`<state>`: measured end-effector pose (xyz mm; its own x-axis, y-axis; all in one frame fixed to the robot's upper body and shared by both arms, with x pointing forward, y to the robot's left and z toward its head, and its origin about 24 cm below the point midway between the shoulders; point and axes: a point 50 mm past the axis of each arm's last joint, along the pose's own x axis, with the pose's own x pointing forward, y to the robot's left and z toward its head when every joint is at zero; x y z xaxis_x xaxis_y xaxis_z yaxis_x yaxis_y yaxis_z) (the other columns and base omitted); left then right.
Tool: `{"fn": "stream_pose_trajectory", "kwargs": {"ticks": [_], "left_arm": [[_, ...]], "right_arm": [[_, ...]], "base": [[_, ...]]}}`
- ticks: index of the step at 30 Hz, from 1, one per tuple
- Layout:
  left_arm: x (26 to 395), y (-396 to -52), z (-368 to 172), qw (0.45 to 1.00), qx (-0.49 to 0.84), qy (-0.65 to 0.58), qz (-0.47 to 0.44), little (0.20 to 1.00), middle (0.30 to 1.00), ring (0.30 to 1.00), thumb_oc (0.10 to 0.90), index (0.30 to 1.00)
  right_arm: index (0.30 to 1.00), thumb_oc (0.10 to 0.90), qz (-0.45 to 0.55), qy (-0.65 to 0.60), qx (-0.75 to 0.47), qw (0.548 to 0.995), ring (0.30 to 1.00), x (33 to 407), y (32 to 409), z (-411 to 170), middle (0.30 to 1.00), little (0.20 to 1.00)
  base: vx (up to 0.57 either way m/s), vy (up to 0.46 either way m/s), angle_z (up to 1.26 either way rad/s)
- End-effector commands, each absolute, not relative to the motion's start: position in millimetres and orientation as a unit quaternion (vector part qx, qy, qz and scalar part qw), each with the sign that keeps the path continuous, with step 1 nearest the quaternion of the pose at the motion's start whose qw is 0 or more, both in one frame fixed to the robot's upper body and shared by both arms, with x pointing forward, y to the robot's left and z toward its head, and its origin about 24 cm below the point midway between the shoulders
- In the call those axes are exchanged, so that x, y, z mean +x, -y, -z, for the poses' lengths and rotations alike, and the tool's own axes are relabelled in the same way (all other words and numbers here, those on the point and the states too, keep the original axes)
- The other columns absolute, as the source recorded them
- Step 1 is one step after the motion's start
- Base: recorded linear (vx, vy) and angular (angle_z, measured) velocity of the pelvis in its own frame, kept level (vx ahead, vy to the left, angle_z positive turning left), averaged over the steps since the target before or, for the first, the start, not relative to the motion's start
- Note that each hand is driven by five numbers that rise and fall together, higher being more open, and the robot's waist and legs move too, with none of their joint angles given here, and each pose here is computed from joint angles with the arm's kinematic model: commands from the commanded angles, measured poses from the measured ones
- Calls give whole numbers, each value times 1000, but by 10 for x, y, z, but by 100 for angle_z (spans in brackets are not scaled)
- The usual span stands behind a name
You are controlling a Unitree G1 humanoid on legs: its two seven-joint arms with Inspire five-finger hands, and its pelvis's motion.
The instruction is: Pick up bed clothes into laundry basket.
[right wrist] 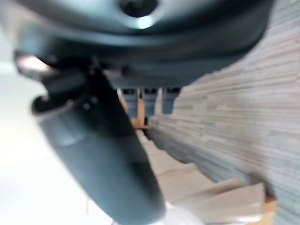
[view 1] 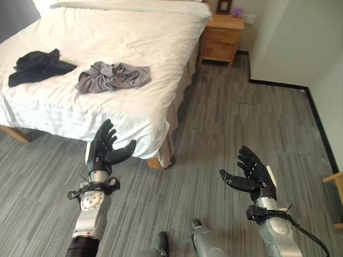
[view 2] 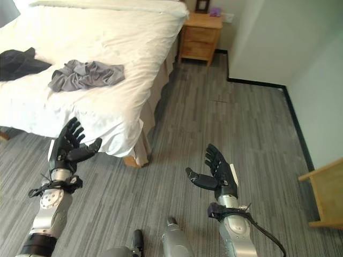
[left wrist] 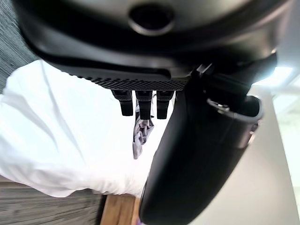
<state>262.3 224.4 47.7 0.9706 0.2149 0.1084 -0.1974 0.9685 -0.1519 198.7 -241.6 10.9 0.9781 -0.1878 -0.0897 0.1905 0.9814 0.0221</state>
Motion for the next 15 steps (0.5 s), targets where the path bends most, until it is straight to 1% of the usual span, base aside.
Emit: {"fn": "stream_pose_trajectory", "kwargs": {"ticks": [1, 4, 5, 7, 8, 9, 10, 12, 15], "left_arm": [[2593, -2236, -684, 980, -101, 141, -101, 900, 900, 900, 800, 900], [2506, -2276, -591, 984, -83, 118, -101, 900, 900, 900, 800, 900], [2207, -2664, -522, 974, -72, 96, -192, 900, 900, 900, 800, 900], [2247, -2634, -564, 970, -94, 110, -195, 900, 900, 900, 800, 900], [2411, -2421, -610, 975, -107, 117, -154, 900, 900, 900, 800, 900], [2491, -2341, -684, 976, -109, 128, -136, 900, 900, 900, 800, 900], [2518, -2294, -725, 977, -111, 136, -123, 900, 900, 900, 800, 900], [2619, -2134, -859, 983, -97, 151, -45, 900, 900, 900, 800, 900], [2703, -2055, -999, 980, -98, 175, -11, 900, 900, 900, 800, 900]], "right_arm": [[900, 800, 99, 117, 34, 988, 900, 2258, 2477, -681, 900, 900], [900, 800, 107, 124, 26, 986, 900, 2271, 2515, -719, 900, 900], [900, 800, 197, 160, 109, 961, 900, 2154, 2693, -764, 900, 900], [900, 800, 200, 155, 109, 961, 900, 2168, 2682, -750, 900, 900], [900, 800, 205, 144, 120, 961, 900, 2188, 2684, -712, 900, 900], [900, 800, 206, 148, 131, 958, 900, 2212, 2677, -726, 900, 900], [900, 800, 202, 150, 135, 958, 900, 2223, 2669, -738, 900, 900], [900, 800, 186, 138, 111, 967, 900, 2224, 2666, -713, 900, 900], [900, 800, 168, 138, 108, 970, 900, 2267, 2644, -736, 900, 900]], "base": [[0, 0, 0], [28, -32, 2], [-47, -40, 1], [-78, -61, -18], [-45, -66, -52], [-46, -76, -43], [8, -39, 3], [-10, -70, 15], [-27, -88, 13]]}}
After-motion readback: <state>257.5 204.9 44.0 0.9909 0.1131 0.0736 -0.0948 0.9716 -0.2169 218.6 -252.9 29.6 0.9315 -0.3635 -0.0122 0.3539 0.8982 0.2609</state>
